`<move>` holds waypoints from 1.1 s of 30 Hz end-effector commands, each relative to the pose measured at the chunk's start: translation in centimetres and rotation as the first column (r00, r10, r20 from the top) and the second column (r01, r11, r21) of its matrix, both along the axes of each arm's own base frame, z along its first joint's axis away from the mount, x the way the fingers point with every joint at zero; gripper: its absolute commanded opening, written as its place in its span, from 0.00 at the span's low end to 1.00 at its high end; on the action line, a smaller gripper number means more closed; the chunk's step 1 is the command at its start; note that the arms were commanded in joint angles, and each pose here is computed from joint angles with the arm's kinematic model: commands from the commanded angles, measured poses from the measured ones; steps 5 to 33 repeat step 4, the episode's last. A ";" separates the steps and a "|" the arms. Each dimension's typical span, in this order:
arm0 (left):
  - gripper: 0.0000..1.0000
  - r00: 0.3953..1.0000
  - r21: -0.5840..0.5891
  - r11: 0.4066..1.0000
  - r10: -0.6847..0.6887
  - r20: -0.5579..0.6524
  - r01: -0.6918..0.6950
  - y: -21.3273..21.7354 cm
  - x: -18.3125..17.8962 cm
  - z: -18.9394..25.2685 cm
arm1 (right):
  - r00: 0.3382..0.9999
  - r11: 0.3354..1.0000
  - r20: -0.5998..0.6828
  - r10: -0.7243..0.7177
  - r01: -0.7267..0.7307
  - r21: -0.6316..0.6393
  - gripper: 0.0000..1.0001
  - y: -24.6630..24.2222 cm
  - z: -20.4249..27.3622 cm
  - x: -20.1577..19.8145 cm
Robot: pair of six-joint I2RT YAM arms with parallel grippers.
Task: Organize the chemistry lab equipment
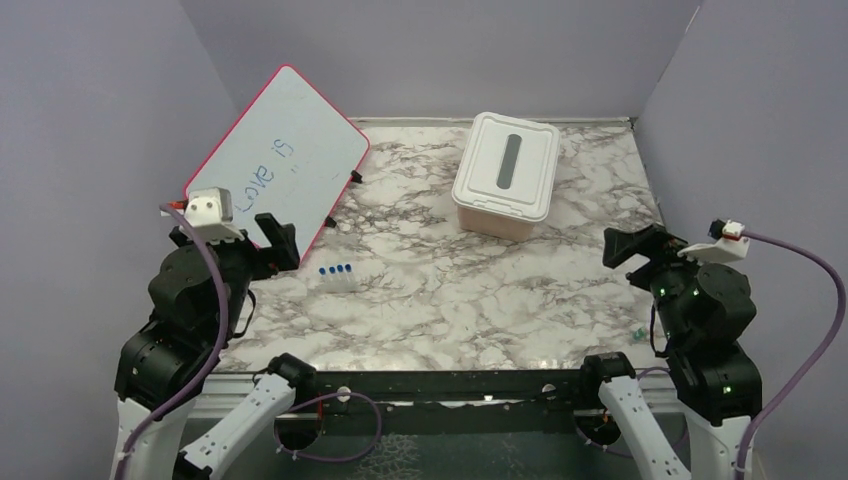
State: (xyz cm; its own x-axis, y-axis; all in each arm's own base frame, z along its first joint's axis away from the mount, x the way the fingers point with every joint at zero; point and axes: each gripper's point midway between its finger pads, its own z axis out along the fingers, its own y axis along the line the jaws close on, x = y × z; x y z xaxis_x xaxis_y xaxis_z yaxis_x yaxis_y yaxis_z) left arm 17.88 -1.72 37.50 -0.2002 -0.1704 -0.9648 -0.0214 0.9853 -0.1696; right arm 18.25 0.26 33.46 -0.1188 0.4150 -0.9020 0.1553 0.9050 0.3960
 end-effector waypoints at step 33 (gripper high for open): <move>0.99 0.998 0.017 0.998 0.058 -0.008 -0.058 1.7 -1.2 0.1 | 0.999 0.999 0.002 -0.050 0.050 0.013 1.00 -0.8 0.3 -0.8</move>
